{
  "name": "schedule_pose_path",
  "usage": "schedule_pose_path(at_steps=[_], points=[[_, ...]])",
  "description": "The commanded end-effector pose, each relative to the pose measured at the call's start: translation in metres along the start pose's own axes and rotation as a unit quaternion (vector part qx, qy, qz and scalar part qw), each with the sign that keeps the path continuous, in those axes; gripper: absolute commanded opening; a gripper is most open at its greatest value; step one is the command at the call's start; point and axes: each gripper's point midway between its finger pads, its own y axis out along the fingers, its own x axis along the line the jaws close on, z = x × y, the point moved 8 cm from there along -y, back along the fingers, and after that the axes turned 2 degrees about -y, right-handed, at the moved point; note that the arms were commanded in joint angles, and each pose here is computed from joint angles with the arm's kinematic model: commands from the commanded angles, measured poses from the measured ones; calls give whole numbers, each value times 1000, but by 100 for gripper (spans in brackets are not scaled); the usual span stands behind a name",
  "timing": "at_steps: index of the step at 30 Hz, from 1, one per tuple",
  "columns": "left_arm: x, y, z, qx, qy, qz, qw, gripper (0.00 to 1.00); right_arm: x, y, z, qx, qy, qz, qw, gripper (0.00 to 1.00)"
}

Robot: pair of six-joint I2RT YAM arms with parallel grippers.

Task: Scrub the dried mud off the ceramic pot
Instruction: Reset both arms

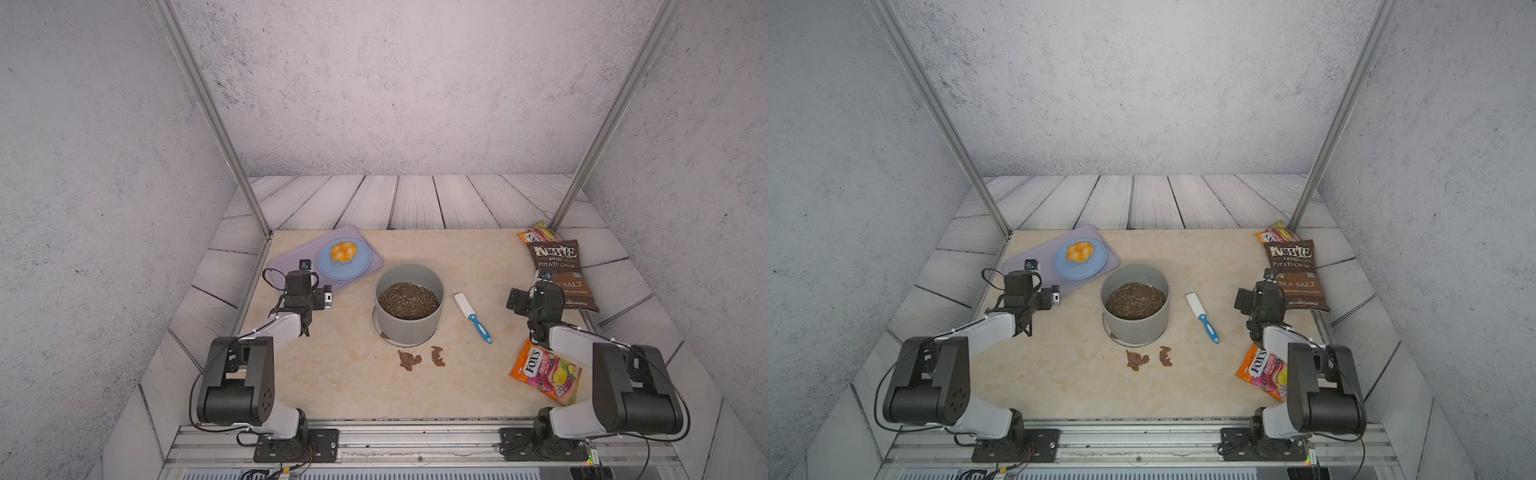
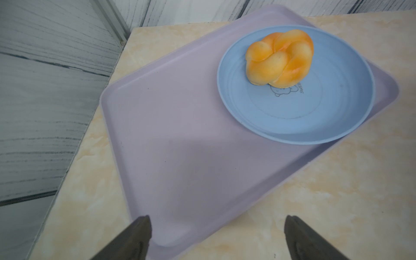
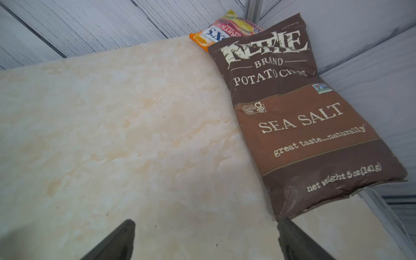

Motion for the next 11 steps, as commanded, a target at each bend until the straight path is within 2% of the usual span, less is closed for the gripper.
schedule_pose_path(at_steps=[1,11], points=[[5,-1,-10,-46,-15,-10,999,98,4,2,-14,-59,-6,-20,998,99],[8,-3,-11,-57,-21,3,998,98,6,1,-14,-50,-14,-31,998,99]])
